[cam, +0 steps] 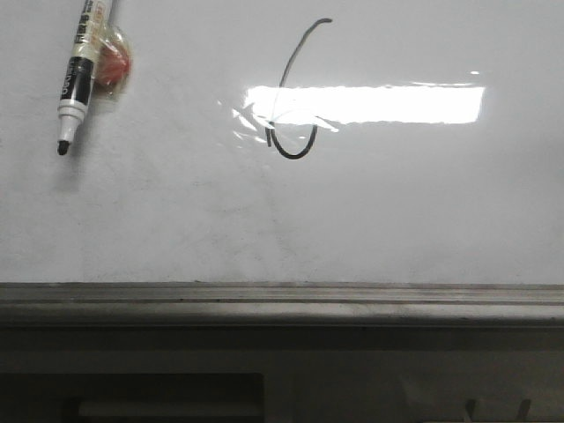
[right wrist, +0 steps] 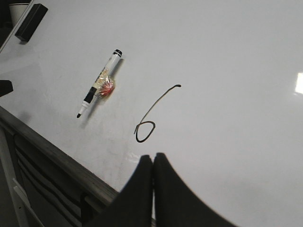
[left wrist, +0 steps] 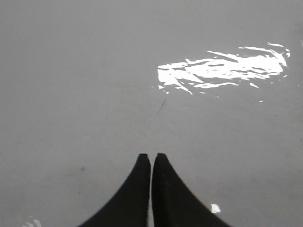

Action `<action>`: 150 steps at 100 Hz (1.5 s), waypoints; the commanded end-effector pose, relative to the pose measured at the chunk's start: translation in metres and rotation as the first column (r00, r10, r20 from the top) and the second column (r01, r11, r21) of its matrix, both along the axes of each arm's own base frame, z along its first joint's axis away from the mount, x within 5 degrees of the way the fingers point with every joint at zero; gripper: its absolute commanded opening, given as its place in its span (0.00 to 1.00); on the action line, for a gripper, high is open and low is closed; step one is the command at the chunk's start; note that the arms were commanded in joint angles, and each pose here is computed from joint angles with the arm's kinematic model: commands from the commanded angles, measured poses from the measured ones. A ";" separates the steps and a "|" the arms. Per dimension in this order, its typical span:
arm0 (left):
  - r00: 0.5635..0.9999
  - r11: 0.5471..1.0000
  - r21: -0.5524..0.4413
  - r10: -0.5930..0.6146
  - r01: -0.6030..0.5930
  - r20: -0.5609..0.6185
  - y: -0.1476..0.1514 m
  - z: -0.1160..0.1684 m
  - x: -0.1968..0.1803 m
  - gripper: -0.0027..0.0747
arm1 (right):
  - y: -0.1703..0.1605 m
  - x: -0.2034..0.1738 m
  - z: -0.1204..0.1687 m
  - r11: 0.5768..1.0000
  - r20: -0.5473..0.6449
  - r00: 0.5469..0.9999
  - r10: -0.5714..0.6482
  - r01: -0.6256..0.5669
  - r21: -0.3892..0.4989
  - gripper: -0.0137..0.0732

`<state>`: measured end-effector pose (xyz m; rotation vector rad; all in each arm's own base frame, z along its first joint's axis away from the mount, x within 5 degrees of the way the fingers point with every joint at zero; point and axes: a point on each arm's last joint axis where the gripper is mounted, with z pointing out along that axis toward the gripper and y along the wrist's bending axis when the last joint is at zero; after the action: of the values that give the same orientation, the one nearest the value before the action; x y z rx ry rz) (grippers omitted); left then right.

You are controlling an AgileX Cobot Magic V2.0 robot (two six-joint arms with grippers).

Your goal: Write number 6 on whiteboard

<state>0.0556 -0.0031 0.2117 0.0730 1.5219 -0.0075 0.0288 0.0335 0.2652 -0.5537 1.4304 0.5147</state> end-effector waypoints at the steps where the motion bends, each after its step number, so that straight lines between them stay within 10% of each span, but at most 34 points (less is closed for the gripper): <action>1: 0.999 1.000 -0.026 0.007 -0.006 0.049 0.001 -0.009 -0.001 0.01 | -0.004 0.001 0.014 0.998 0.060 0.997 -0.044 0.041 0.050 0.11; 105: 0.999 0.999 -0.035 0.004 -0.002 0.051 0.001 -0.009 -0.001 0.01 | -0.008 0.008 0.006 0.989 0.155 0.978 -0.139 0.146 -0.038 0.11; 150: 0.999 0.999 -0.035 0.004 -0.002 0.051 0.001 -0.009 -0.001 0.01 | -0.032 0.029 -0.060 0.769 0.126 0.775 -0.619 0.631 -0.106 0.11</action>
<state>0.0556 -0.0032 0.2114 0.0615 1.5260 -0.0215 0.0579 0.0045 0.2053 -0.2108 1.5380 -0.0967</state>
